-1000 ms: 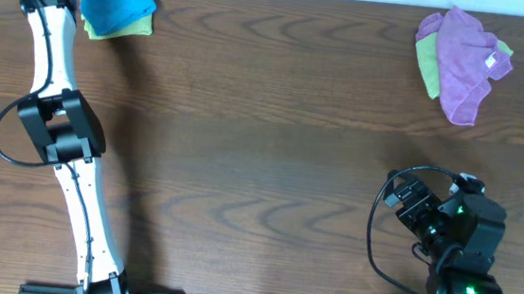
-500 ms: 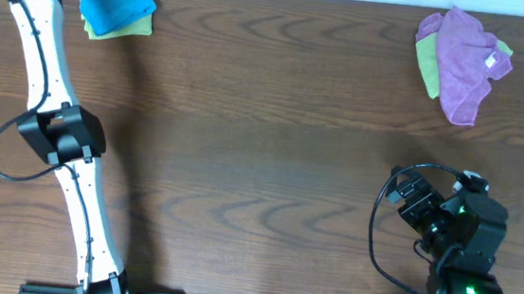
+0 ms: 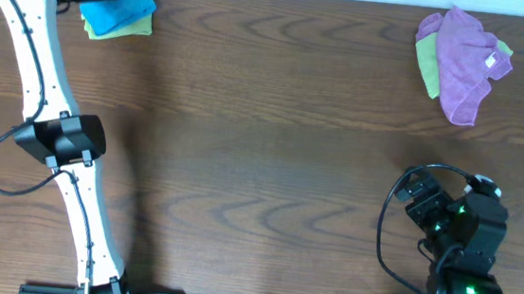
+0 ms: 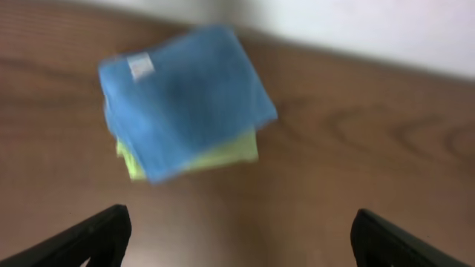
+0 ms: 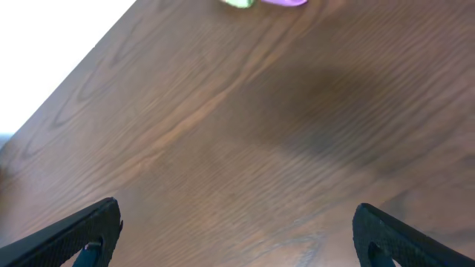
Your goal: Fold the cloth
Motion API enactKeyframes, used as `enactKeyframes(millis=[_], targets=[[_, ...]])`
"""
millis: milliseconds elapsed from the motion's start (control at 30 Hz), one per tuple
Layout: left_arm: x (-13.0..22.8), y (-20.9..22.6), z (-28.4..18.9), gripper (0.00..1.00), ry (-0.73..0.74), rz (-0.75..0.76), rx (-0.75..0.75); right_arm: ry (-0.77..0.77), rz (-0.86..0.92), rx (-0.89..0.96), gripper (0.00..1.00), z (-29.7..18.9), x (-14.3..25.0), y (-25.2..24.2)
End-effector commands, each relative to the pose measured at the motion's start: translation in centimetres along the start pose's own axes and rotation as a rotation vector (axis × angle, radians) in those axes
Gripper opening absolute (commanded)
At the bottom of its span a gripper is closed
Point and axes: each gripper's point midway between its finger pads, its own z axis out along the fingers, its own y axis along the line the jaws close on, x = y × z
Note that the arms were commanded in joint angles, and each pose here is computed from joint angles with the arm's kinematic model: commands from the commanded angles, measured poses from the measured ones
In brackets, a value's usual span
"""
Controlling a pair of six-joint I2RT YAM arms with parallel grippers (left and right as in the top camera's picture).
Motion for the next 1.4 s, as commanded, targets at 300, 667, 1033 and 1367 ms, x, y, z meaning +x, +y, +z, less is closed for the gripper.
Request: enactKeyframes(millis=[300,667,1033,1367], targets=[[1.1,-14.8,-11.7,0.96,-0.062,0.334,-0.112,-0.043,0.001,0.045,0.99,-0.1,-0.9,-0.7],[4.7,-22.1,-26.5,0.96,-0.260,0.407,-0.025,-0.043,0.001,0.045,0.99,-0.1,-0.9,-0.7],[9.8,-21.6,-36.8,0.96,-0.372,0.417,-0.061,-0.044,0.001,0.045,0.99,-0.1,-1.0,-0.7],[17.8,-16.6,-43.6,1.00,-0.422,0.366,-0.115,-0.043,0.001,0.045,0.99,-0.1,-0.9,-0.7]])
